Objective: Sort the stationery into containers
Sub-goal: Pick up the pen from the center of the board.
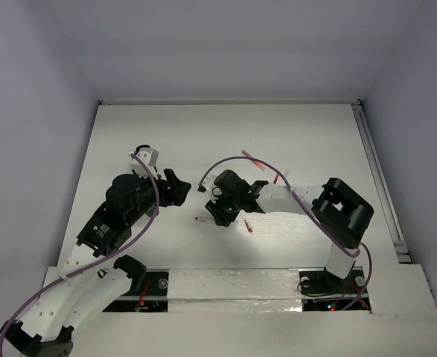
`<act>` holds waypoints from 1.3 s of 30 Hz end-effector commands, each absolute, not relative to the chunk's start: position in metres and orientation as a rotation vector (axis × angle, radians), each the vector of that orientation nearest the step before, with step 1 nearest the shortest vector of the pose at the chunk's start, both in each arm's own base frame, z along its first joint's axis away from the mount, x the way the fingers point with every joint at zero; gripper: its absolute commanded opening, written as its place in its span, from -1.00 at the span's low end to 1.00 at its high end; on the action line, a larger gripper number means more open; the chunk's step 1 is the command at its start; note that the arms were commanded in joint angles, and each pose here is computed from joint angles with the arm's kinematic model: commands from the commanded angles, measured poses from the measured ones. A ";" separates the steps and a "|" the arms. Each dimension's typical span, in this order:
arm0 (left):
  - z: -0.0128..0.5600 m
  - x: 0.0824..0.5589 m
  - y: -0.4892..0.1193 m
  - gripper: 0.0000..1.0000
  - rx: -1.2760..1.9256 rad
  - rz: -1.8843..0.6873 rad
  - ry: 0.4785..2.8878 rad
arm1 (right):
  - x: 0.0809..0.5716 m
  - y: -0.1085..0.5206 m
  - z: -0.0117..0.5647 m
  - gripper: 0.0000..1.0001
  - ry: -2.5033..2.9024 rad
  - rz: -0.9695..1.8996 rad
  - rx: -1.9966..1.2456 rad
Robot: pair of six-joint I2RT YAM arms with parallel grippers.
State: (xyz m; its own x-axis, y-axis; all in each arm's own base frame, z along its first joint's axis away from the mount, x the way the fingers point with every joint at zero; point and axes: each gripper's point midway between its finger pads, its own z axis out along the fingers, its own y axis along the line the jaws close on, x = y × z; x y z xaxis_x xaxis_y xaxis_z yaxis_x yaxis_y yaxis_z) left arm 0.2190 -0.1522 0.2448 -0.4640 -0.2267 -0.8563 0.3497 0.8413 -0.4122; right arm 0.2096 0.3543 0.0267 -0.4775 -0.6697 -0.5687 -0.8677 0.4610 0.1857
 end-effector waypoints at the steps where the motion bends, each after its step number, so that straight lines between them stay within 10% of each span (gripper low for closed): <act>1: 0.251 0.218 -0.152 0.38 0.066 -0.700 1.913 | 0.204 0.349 0.016 -0.29 2.313 0.606 -1.345; 15: 0.248 0.207 -0.165 0.36 0.083 -0.809 1.931 | 0.198 0.346 0.019 -0.99 2.269 0.640 -1.362; 39: 0.226 0.203 -0.197 0.33 0.163 -0.980 1.984 | 0.184 0.376 0.236 -1.00 1.660 0.943 -1.338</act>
